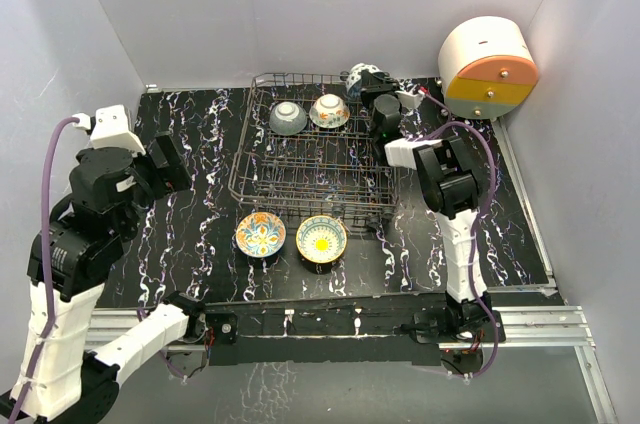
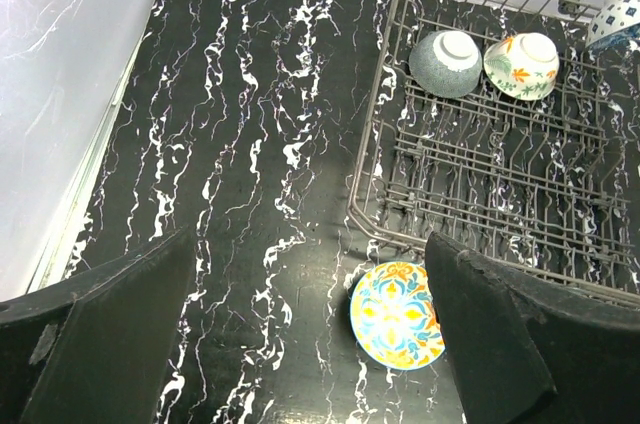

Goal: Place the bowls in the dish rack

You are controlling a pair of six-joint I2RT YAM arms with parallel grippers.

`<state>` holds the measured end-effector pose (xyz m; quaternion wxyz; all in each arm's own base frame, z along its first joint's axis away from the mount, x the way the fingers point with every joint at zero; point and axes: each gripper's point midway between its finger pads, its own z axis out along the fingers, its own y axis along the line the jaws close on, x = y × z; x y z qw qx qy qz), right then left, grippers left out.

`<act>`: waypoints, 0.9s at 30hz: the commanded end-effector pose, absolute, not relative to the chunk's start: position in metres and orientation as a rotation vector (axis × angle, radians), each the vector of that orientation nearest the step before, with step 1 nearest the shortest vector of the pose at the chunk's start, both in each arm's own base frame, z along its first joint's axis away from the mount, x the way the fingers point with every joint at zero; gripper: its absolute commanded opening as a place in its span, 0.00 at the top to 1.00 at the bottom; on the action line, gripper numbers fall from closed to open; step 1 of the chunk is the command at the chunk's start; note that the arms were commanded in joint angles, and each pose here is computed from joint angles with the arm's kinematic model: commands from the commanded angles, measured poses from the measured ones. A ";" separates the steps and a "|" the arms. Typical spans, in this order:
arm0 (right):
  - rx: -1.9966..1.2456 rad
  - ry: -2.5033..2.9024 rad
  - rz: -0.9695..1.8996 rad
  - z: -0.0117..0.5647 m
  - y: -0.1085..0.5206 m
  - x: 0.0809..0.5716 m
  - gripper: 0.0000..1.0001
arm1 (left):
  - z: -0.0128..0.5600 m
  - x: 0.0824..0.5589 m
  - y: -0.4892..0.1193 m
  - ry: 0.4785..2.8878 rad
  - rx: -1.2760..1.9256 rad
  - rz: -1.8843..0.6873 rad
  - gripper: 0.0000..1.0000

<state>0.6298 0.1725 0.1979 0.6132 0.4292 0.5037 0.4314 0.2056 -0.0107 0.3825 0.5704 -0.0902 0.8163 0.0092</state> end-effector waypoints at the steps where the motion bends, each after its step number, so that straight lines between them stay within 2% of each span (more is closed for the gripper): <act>1: 0.967 1.024 1.043 0.217 0.169 0.641 0.92 | 0.374 0.211 -0.011 1.942 -0.187 0.055 0.04; 12: 1.032 1.072 1.030 0.169 0.165 0.631 0.92 | 0.365 0.218 -0.015 1.970 -0.162 0.074 0.04; 27: 1.192 1.211 1.046 0.122 0.164 0.588 0.92 | 0.363 0.219 -0.022 1.962 -0.174 0.020 0.04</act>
